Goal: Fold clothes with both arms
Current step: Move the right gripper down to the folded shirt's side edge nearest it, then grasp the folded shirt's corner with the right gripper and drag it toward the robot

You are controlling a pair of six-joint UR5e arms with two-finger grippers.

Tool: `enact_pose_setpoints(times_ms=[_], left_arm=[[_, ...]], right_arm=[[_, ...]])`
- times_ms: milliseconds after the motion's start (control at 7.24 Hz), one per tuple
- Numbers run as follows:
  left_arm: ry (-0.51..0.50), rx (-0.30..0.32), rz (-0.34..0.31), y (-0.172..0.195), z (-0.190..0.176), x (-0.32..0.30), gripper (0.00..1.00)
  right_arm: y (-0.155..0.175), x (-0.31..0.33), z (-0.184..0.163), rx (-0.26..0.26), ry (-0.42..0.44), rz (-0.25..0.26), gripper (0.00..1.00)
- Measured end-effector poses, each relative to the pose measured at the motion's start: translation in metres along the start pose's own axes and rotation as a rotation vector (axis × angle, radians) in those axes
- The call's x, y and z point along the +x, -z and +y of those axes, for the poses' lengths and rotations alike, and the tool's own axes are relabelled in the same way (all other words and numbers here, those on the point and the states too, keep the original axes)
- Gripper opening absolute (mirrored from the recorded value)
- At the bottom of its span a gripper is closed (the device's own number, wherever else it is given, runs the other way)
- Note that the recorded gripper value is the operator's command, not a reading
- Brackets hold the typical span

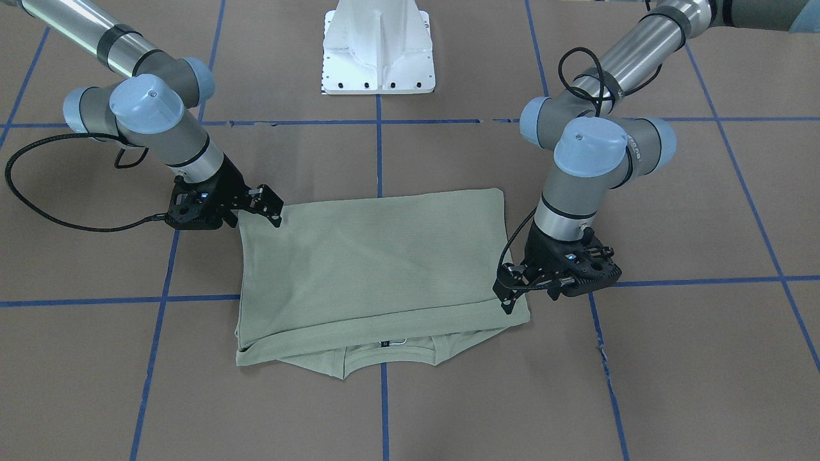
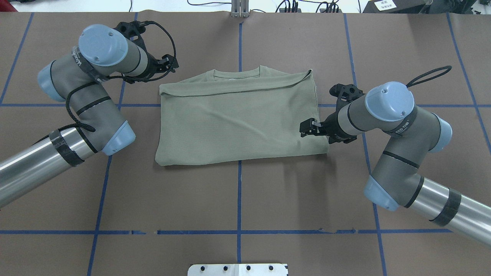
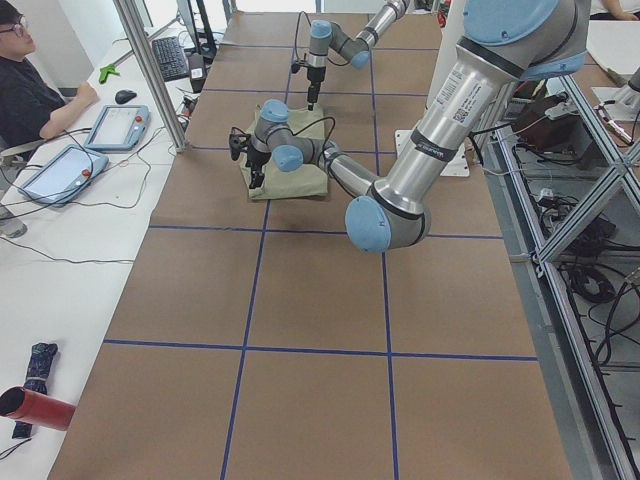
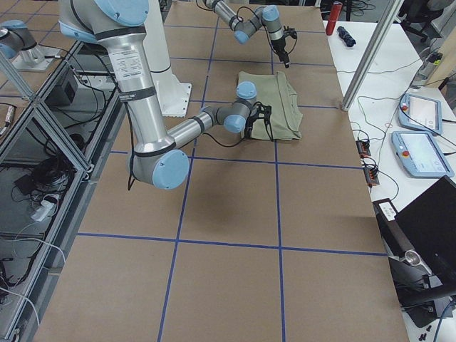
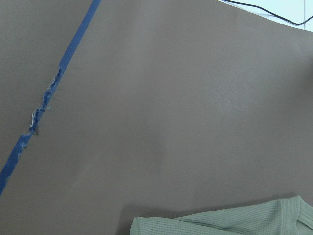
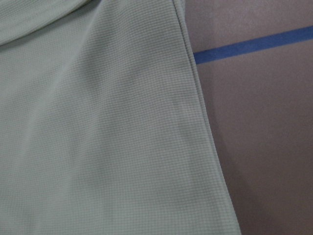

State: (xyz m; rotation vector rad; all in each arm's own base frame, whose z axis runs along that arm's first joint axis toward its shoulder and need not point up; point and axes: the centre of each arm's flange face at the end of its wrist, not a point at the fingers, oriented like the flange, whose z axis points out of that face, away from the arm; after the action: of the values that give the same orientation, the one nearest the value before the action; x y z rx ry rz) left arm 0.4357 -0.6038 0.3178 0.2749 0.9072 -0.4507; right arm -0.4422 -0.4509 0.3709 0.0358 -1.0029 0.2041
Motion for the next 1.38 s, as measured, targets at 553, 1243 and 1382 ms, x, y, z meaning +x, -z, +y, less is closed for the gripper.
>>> enact_pose_setpoints(times_ms=[553,1243,1382], left_arm=[[0.001,-0.001,0.001,0.000,0.001,0.001,0.99],[0.003,0.000,0.004,0.001,0.001,0.002,0.99],[0.002,0.000,0.005,0.001,0.001,0.003,0.99]], right_arm=[[-0.006,-0.001,0.016,-0.028,-0.010,0.064,1.00],[-0.019,0.008,0.017,-0.041,-0.018,0.091,0.25],[-0.019,0.008,0.017,-0.043,-0.018,0.091,0.00]])
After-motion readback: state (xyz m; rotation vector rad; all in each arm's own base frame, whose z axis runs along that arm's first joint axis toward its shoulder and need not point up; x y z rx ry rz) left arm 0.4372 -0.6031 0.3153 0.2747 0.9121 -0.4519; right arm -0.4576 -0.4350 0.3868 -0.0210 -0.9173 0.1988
